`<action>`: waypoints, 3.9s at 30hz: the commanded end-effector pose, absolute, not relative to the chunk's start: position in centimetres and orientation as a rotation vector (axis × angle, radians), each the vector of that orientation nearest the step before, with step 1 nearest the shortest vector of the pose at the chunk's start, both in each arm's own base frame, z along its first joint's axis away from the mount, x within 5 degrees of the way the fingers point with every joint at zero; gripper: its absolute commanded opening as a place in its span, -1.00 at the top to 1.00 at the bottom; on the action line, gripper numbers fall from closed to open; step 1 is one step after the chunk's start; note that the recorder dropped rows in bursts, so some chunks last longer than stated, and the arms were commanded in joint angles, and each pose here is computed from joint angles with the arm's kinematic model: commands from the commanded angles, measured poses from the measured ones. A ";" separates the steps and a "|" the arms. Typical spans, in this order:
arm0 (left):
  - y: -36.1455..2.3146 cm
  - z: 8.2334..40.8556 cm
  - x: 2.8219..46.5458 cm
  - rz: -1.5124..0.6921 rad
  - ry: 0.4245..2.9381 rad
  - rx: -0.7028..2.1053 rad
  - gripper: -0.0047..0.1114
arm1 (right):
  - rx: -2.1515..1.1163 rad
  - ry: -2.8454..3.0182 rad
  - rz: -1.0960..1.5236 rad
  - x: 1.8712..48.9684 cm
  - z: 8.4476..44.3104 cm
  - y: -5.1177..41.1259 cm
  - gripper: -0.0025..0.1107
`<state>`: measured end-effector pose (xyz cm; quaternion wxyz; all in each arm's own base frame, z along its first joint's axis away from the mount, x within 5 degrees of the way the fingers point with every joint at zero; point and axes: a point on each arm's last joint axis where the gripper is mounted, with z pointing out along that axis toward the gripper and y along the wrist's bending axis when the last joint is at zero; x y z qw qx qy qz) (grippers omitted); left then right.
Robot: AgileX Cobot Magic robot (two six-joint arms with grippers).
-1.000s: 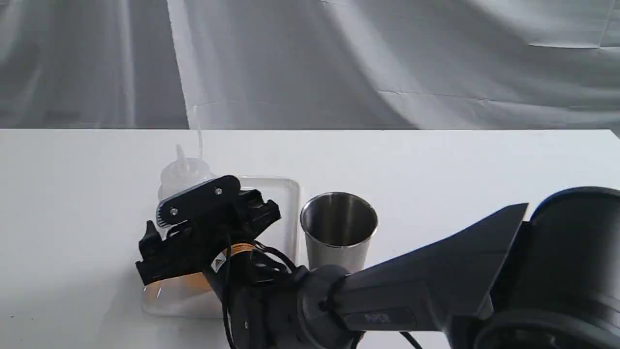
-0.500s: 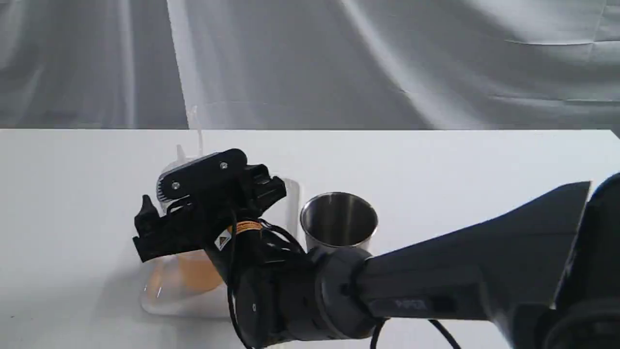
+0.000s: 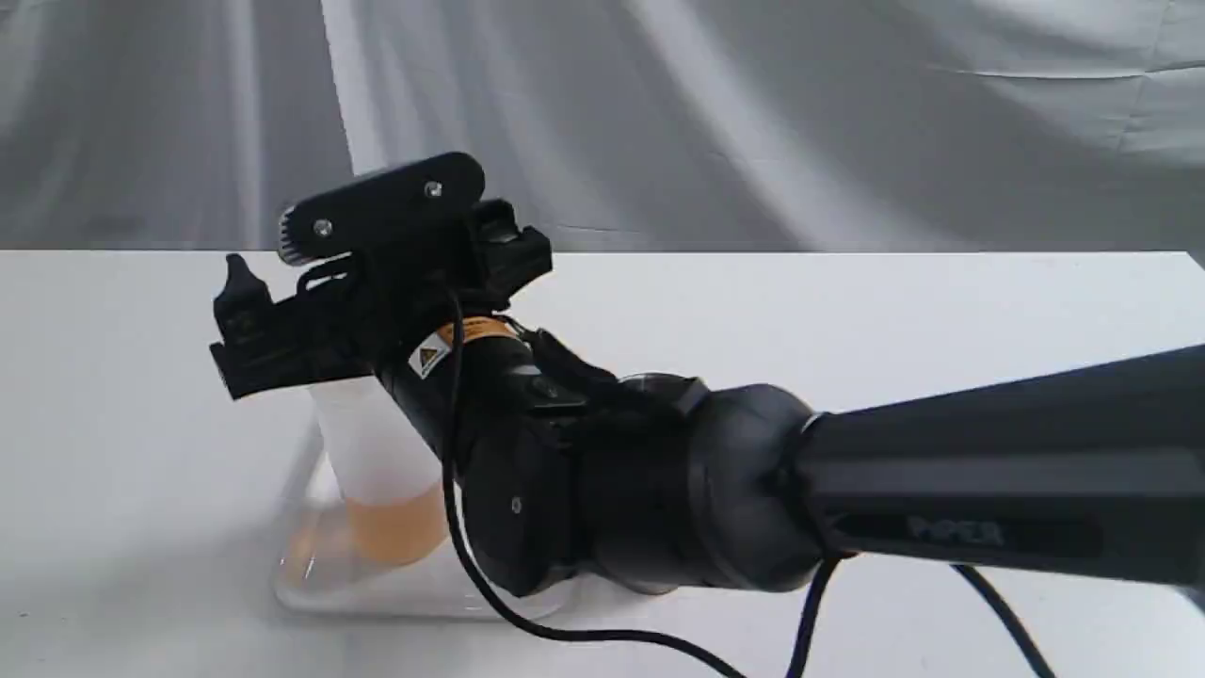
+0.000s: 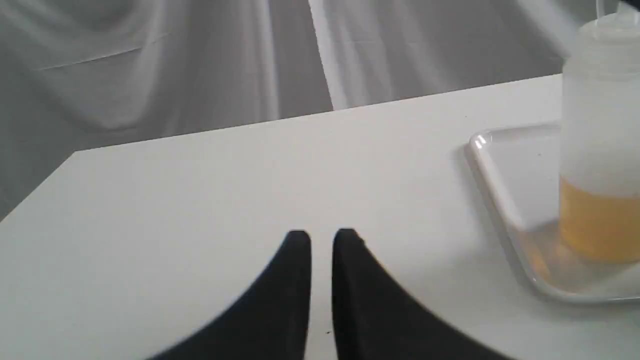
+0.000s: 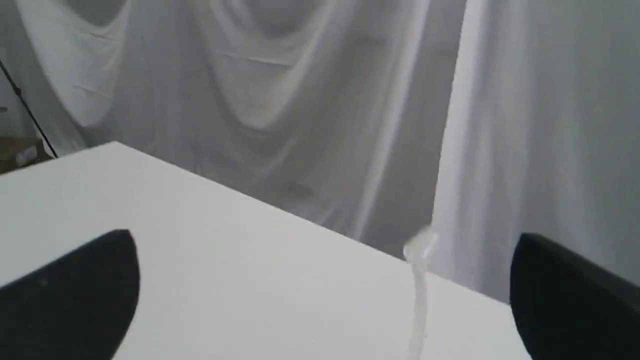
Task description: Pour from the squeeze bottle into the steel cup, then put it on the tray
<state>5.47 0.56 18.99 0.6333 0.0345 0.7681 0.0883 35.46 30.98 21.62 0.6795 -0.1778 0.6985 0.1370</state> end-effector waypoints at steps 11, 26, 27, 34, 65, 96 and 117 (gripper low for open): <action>0.6 18.9 5.5 0.201 1.752 0.077 0.78 | -0.503 1.481 0.387 31.6 29.8 30.2 -0.90; 0.6 18.9 5.5 0.201 1.752 0.077 0.78 | -0.460 1.366 0.337 24.6 33.9 22.3 -0.90; 0.6 18.9 5.5 0.201 1.752 0.077 0.78 | -0.460 1.365 0.337 24.3 34.0 22.0 -0.90; 0.6 18.9 5.5 0.201 1.752 0.077 0.78 | -0.455 1.379 0.334 20.6 33.1 18.0 -0.90; 0.6 18.9 5.5 0.201 1.752 0.077 0.78 | -0.556 1.428 0.323 12.3 27.5 9.9 0.96; 0.6 18.9 5.5 0.201 1.752 0.077 0.78 | -0.644 1.643 0.387 9.9 19.6 8.2 0.96; 0.6 18.9 5.5 0.201 1.752 0.077 0.78 | -0.491 1.425 0.234 8.3 21.8 4.3 0.96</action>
